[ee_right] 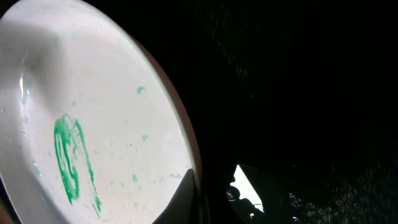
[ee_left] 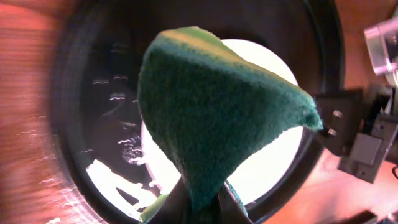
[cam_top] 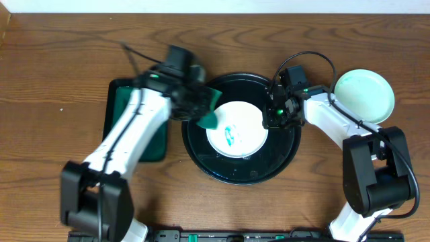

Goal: Clean dirty plates on tray and stack at the side
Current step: 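Scrub the last plate with the sponge in the left gripper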

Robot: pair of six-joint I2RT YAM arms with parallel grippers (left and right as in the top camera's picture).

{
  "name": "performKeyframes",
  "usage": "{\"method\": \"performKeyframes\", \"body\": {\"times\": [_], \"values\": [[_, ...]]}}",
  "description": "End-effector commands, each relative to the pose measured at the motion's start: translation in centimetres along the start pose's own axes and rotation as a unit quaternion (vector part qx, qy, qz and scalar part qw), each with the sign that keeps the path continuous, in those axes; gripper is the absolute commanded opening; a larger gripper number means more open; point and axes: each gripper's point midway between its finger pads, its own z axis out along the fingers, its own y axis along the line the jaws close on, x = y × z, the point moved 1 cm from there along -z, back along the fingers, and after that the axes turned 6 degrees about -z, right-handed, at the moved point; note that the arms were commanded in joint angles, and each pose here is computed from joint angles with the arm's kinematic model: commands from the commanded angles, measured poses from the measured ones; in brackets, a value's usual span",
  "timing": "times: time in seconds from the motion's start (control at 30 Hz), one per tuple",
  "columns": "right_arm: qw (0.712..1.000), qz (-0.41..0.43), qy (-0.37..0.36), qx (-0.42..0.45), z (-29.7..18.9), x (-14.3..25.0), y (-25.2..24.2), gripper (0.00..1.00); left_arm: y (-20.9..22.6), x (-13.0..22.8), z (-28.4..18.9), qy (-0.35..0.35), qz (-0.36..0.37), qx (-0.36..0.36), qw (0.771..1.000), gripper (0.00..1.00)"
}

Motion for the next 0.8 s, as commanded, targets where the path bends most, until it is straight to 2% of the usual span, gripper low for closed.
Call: {"method": "performKeyframes", "body": {"times": [0.0,0.2,0.37,0.5,0.77], "values": [[1.000,-0.005,-0.005,-0.007,-0.4,-0.1,0.5,0.01,-1.2,0.5,3.1,0.024,-0.019,-0.003,1.000,0.07],[1.000,-0.004,-0.004,-0.007,-0.4,0.0,0.5,0.01,1.6,1.6,8.6,0.058,-0.049,-0.079,0.994,0.07],[1.000,-0.004,-0.004,-0.007,-0.4,0.0,0.5,0.01,5.2,2.2,10.9,0.067,-0.084,-0.159,0.981,0.08],[1.000,-0.006,-0.005,-0.007,-0.4,-0.1,0.5,0.01,4.1,3.7,11.9,0.115,-0.087,-0.120,0.982,0.07],[1.000,-0.008,-0.006,-0.007,-0.4,-0.1,0.5,0.01,-1.5,8.5,12.8,0.199,-0.028,-0.033,0.979,0.07]]}}
